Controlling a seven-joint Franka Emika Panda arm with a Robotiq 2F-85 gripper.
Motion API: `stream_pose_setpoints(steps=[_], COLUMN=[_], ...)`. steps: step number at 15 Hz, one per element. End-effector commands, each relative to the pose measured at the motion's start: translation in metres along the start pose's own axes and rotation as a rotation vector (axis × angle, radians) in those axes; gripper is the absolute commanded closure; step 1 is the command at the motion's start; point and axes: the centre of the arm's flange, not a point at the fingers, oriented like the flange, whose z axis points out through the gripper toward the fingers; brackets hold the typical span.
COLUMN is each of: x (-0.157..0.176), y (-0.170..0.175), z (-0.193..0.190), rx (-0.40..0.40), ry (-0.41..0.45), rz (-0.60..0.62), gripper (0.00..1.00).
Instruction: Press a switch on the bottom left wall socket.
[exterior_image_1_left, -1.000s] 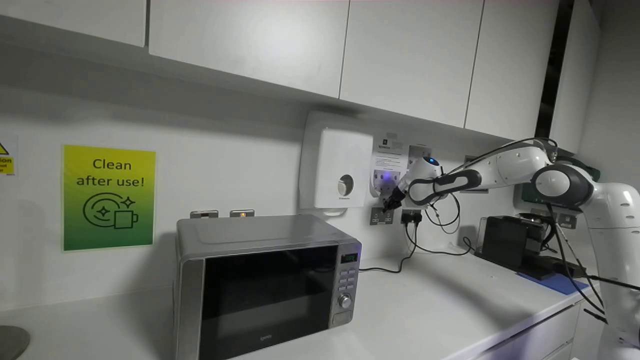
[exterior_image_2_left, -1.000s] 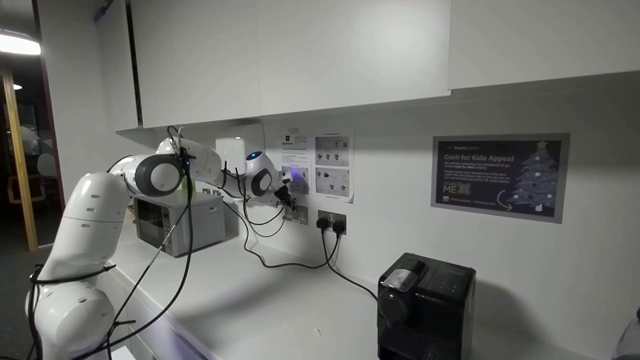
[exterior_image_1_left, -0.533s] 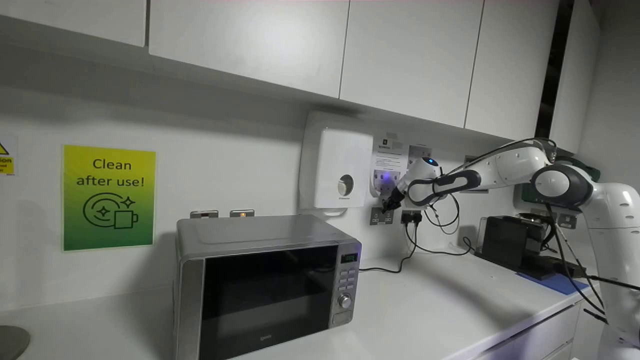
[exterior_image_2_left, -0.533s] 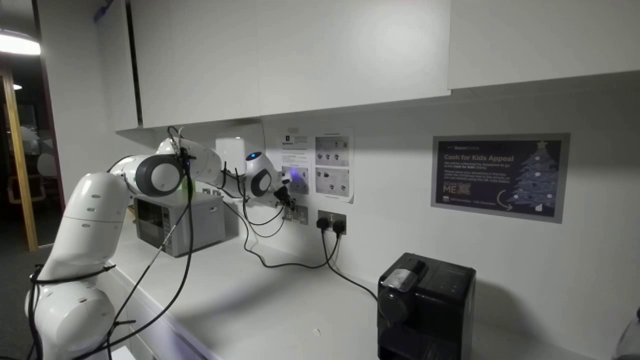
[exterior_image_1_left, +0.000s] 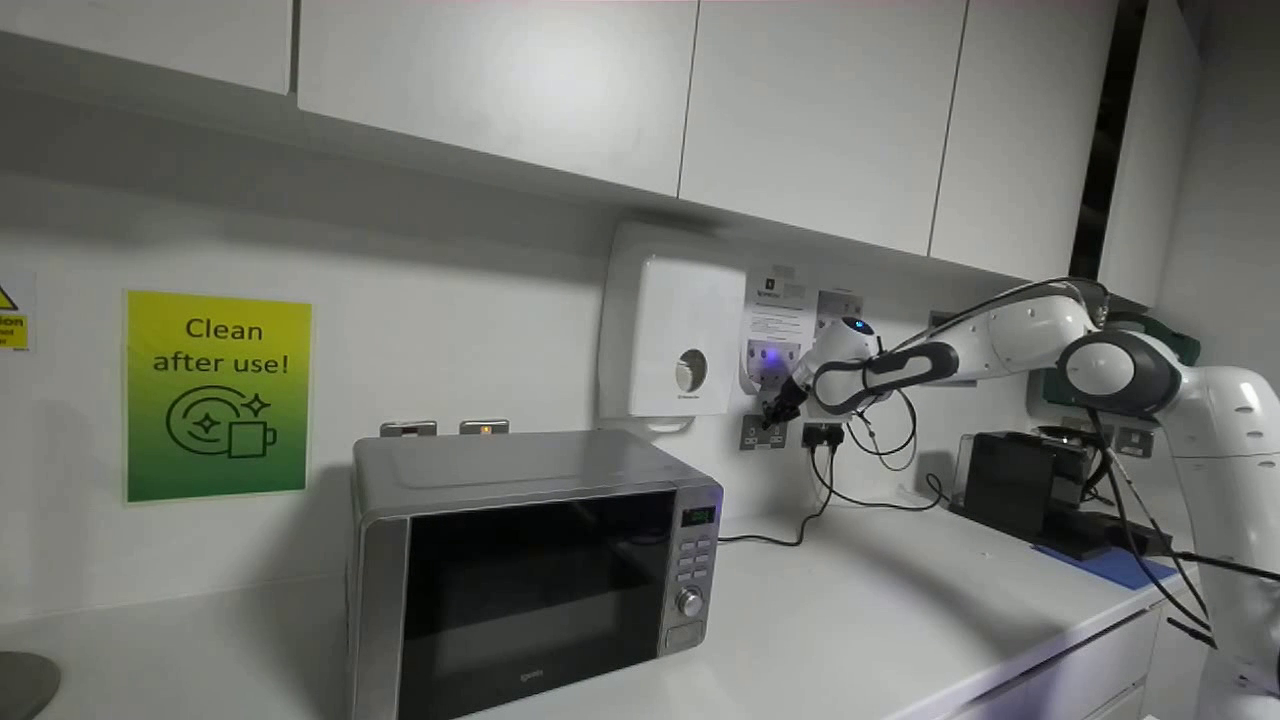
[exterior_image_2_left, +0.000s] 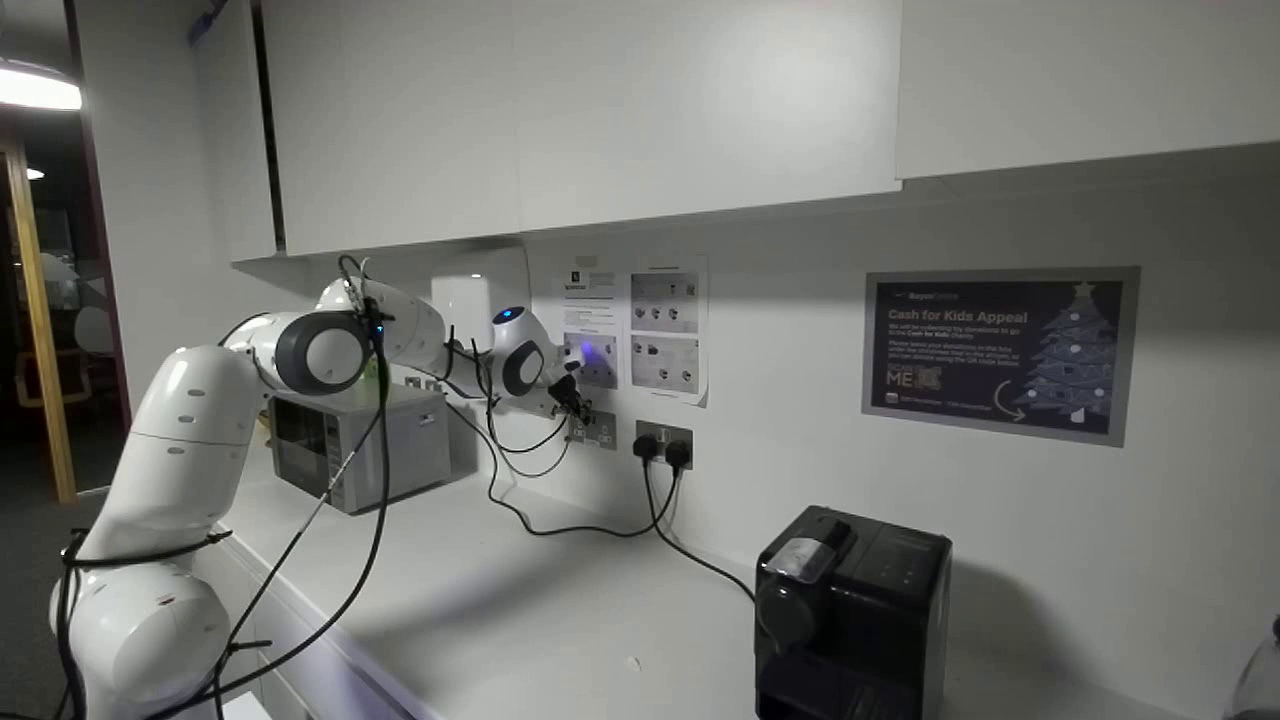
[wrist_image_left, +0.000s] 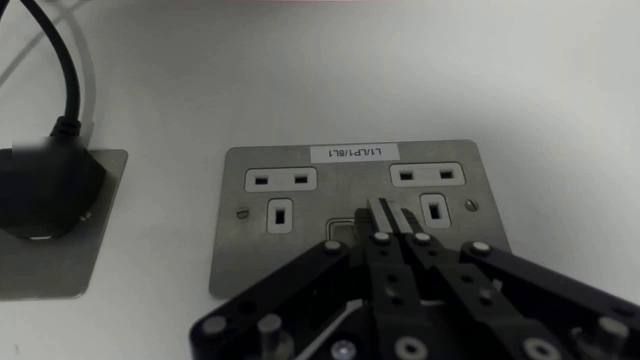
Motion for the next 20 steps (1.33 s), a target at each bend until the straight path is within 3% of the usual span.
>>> stream_pose_setpoints(steps=[1, 20], x=[0.015, 0.03], y=[-0.004, -0.004], z=[0.002, -0.006], rx=[-0.003, 0.006], ry=[0.051, 0.085], rz=[-0.002, 0.013], gripper=[1.0, 1.0])
